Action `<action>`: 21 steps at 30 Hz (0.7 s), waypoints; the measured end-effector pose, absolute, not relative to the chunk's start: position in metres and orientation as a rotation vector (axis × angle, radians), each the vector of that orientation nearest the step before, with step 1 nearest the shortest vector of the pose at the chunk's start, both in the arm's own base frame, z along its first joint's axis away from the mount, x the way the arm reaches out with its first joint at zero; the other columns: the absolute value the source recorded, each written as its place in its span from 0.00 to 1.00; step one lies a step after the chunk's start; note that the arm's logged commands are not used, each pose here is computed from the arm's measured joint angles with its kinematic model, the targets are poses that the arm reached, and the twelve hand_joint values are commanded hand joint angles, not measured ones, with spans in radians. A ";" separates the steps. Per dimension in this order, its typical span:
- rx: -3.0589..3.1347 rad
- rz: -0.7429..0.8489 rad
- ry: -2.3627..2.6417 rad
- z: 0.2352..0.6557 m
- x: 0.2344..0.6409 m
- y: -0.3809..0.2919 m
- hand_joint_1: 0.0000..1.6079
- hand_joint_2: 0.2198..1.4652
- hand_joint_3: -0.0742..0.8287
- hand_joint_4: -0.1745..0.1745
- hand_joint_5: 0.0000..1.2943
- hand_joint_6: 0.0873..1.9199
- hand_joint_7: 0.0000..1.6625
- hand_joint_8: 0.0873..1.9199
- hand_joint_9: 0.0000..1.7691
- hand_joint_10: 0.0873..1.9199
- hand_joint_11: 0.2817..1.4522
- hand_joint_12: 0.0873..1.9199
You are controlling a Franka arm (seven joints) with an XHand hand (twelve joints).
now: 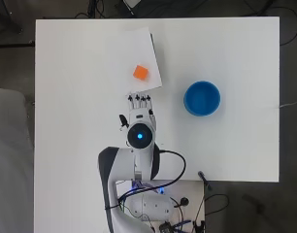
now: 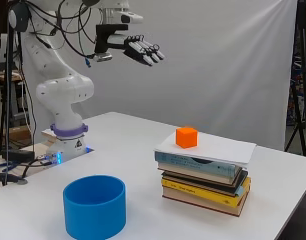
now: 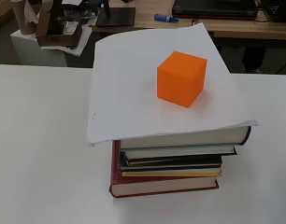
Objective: Teleoperate dual arm-hand system to pick and place objects
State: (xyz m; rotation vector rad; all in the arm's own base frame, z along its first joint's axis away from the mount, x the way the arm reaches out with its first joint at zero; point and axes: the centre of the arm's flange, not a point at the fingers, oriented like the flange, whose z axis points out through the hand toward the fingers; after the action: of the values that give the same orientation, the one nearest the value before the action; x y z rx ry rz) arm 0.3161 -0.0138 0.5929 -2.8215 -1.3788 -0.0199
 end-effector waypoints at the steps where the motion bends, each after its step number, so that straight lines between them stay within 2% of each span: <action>1: -2.813 -0.032 -1.375 0.593 0.323 -0.025 0.28 0.77 0.09 0.54 0.30 0.00 0.29 0.00 0.36 0.00 0.18 0.00; 5: -2.798 -0.034 -1.263 0.582 0.347 -0.079 0.28 0.77 0.08 0.52 0.31 0.00 0.29 0.00 0.37 0.00 0.19 0.00; 9: -2.809 0.055 -1.168 0.558 0.390 -0.101 0.26 0.75 0.08 0.50 0.29 0.00 0.27 0.00 0.34 0.00 0.17 0.00; 11: -2.814 0.105 -1.146 0.536 0.417 -0.098 0.22 0.72 0.06 0.48 0.22 0.00 0.19 0.00 0.26 0.00 0.15 0.00; 12: -2.825 0.109 -1.141 0.527 0.427 -0.096 0.20 0.69 0.06 0.49 0.15 0.00 0.15 0.00 0.23 0.00 0.15 0.00; 13: -2.840 0.095 -1.140 0.521 0.437 -0.094 0.18 0.65 0.07 0.53 0.08 0.00 0.10 0.00 0.19 0.00 0.14 0.00; 15: -2.881 0.034 -1.140 0.512 0.455 -0.090 0.14 0.56 0.07 0.59 0.02 0.00 0.03 0.00 0.14 0.00 0.15 0.00; 17: -2.914 -0.045 -1.157 0.506 0.470 -0.088 0.12 0.52 0.06 0.61 0.00 0.00 0.01 0.00 0.12 0.00 0.15 0.00; 19: -2.933 -0.114 -1.184 0.503 0.482 -0.085 0.13 0.51 0.07 0.61 0.00 0.00 0.00 0.00 0.12 0.00 0.15 0.00; 21: -2.927 -0.099 -1.209 0.490 0.490 -0.078 0.14 0.51 0.07 0.61 0.00 0.00 0.03 0.00 0.13 0.00 0.15 0.00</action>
State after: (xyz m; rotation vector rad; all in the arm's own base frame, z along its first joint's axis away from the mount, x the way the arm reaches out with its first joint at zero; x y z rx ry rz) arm 0.4901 -0.0780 0.4902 -2.9265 -1.2088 -0.0987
